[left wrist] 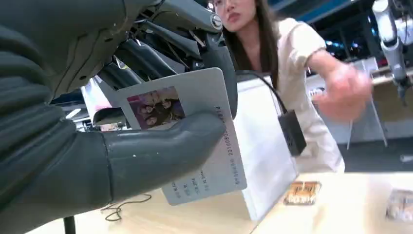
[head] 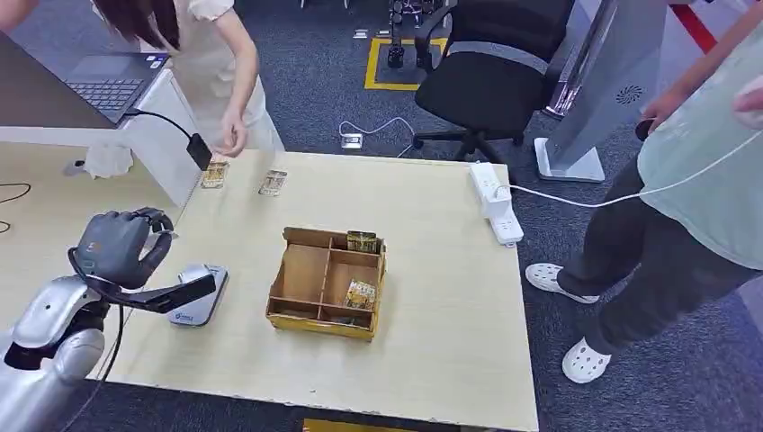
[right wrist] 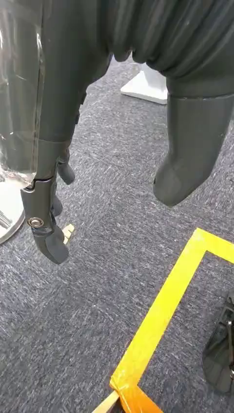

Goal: Pass the card to the sensor for recognition and then transmit it.

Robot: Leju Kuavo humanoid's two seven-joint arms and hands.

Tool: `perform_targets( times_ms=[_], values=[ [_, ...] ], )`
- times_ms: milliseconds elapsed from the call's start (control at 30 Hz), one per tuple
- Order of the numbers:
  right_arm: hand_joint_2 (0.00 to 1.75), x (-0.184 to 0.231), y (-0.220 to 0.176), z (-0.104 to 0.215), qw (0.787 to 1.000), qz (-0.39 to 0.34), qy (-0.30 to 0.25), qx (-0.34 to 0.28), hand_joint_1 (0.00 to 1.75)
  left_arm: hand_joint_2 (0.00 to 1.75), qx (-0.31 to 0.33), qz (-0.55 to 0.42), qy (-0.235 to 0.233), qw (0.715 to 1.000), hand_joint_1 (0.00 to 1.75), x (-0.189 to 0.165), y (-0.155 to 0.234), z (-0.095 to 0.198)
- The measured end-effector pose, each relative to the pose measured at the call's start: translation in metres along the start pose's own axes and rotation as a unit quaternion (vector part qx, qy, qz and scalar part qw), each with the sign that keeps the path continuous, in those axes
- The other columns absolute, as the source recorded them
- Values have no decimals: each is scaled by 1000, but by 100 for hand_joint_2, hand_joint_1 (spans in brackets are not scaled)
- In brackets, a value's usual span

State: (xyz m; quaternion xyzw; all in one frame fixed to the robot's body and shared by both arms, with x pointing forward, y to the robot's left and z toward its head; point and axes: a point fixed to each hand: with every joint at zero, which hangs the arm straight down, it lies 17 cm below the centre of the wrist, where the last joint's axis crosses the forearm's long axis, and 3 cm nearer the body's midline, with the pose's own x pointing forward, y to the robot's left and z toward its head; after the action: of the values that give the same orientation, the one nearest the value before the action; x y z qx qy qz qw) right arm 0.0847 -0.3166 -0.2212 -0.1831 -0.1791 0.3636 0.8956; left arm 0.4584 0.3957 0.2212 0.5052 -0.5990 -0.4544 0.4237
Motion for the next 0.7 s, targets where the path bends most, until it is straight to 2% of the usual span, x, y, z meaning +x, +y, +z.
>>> perform_targets(
  times_ms=[200,700],
  values=[
    [175,-1,1,0,1000,-3,2,3,0,175,-49,-15,2,999,175,-11,-24,18],
    [175,3,6,6,1000,-1,14,6,0,175,-83,1,27,996,175,-4,-70,54]
  ],
)
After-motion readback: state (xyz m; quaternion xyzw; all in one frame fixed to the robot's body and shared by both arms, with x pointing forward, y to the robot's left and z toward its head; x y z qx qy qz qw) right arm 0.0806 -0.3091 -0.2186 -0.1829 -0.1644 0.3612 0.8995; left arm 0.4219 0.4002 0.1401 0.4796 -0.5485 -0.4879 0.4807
